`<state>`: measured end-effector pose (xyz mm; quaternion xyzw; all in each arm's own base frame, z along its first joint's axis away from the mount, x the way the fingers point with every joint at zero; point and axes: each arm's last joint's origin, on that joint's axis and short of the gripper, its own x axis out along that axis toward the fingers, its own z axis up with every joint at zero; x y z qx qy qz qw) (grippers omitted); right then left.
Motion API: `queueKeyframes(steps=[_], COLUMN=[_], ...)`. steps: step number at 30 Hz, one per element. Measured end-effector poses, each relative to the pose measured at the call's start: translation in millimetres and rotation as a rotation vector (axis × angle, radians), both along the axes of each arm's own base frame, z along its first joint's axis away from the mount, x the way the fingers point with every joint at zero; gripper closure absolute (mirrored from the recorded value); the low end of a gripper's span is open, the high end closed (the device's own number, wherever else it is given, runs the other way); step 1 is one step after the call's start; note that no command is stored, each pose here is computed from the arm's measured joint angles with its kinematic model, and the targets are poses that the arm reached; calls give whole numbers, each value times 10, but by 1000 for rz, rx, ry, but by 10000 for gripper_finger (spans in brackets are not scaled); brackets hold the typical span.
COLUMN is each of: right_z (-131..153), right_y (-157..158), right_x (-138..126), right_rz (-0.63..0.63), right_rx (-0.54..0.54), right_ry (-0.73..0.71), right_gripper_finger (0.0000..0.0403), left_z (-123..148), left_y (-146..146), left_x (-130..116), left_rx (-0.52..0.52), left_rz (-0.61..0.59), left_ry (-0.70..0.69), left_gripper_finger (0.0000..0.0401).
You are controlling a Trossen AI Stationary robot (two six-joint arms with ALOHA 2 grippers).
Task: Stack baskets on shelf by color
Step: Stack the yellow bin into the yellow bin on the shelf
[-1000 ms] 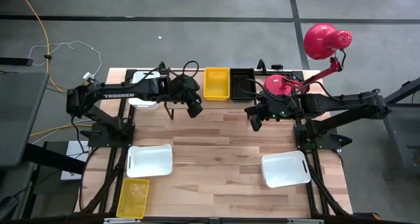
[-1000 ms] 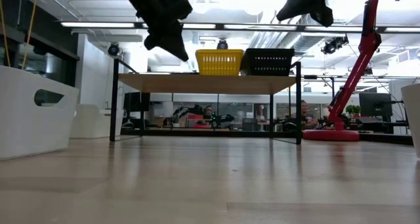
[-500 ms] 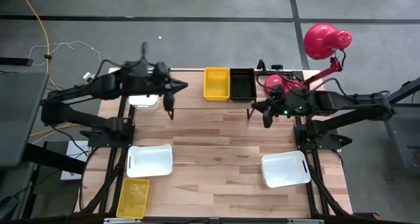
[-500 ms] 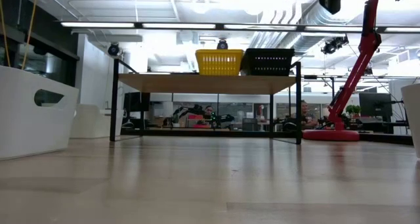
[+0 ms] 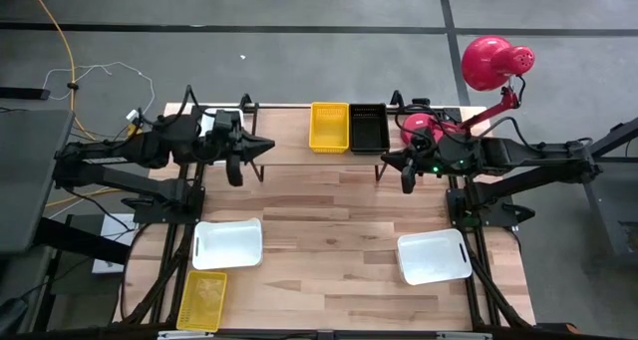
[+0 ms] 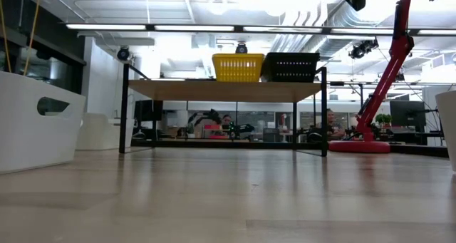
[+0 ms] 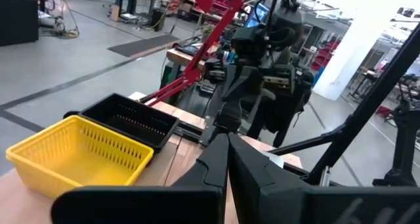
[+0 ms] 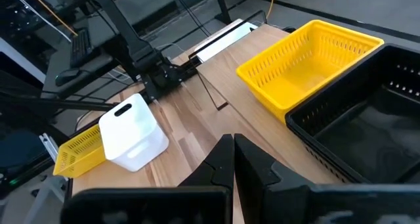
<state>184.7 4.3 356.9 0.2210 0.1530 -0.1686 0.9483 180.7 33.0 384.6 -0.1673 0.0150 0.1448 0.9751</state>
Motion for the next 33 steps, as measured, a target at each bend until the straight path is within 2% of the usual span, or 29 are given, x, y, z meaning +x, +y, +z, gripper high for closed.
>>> queueKeyframes(steps=[4,8,14,20,24,27,29,33], right_z=[0,0,-2,-6,-7,-6,-10,-19], right_y=[0,0,0,-3,-15,-22,-24,-26], right_x=[0,0,0,-2,-5,-8,-9,-15], right_rz=[-2,-1,2,-3,-38,-60,-71,-78], right_rx=[4,4,-5,-24,-39,-48,-50,-50], right_ry=[-1,-1,4,12,14,14,17,27], right_gripper_finger=[403,403,403,403,403,403,403,403], left_z=[-10,-17,-23,-91,-204,-295,-338,-431], left_y=[0,-8,-173,-477,-757,-989,-1150,-1458], left_x=[-1,0,36,153,241,254,236,165], left_rx=[-17,-129,-296,-491,-613,-669,-645,-504], left_rz=[1,-19,-217,-449,-627,-728,-778,-847], left_ry=[6,-17,-26,47,179,382,545,841], left_gripper_finger=[397,369,283,197,174,173,174,174])
